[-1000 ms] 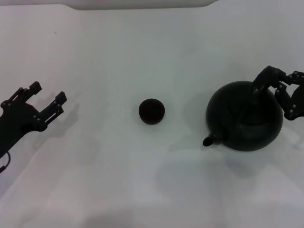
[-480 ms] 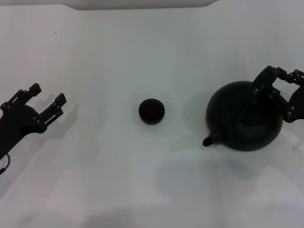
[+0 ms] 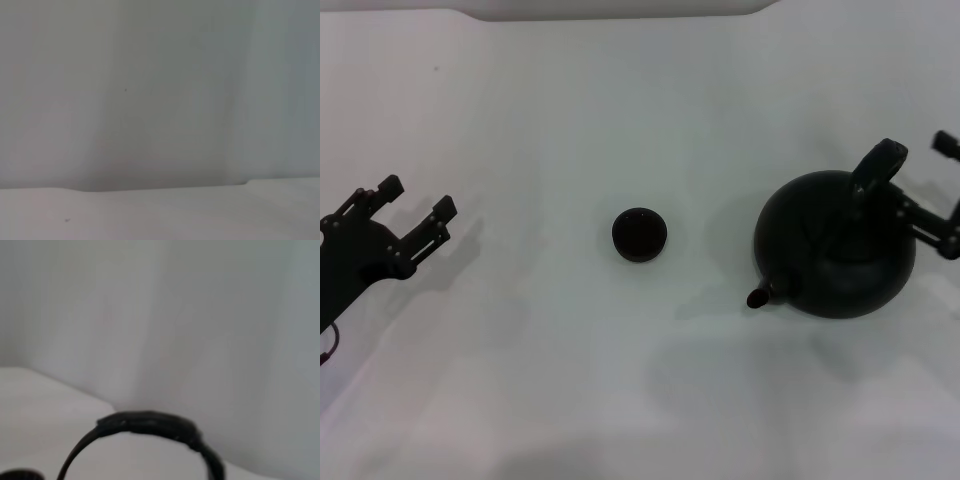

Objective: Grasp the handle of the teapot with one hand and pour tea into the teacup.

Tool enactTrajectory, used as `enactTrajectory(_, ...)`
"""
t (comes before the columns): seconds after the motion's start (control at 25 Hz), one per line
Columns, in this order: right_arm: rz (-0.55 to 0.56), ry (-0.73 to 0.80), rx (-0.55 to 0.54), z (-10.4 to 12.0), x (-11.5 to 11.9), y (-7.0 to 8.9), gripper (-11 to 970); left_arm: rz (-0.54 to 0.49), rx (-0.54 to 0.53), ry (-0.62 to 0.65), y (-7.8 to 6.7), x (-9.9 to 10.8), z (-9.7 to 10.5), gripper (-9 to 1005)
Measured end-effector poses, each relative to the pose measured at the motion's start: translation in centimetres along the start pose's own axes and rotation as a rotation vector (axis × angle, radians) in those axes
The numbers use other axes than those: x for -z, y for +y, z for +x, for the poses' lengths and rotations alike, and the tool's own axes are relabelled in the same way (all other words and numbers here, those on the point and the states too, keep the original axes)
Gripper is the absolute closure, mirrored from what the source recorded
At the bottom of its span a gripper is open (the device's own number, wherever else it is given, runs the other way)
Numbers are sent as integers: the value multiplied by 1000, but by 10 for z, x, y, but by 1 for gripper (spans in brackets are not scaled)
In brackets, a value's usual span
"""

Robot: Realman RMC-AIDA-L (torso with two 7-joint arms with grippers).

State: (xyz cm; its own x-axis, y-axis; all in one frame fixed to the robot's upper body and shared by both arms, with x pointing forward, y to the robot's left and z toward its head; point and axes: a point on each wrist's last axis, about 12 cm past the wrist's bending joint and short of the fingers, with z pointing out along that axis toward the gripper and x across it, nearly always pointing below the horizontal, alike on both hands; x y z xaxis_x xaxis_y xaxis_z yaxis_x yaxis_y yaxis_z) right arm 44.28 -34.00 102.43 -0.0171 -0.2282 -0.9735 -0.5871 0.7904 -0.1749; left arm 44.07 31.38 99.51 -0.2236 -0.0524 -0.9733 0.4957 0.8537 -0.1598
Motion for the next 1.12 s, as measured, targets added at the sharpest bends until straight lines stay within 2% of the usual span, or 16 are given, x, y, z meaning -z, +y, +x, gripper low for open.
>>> enactTrajectory(0.24, 122, -68, -62, 2, 34, -12, 91, -29, 5, -43, 5, 5, -5, 223)
enactTrajectory(0.44, 313, -116, -119, 8, 69, -25, 84, -95, 20, -136, 13, 25, -12, 223)
enactTrajectory(0.6, 439, -158, -152, 10, 85, -30, 84, -172, 25, -218, 22, 44, -18, 223)
enactTrajectory(0.8, 477, -191, -169, 10, 89, -27, 84, -256, 22, -313, 30, 62, -26, 222)
enactTrajectory(1.12, 527, -228, -193, 12, 84, -20, 84, -340, 9, -348, 45, 67, -34, 222)
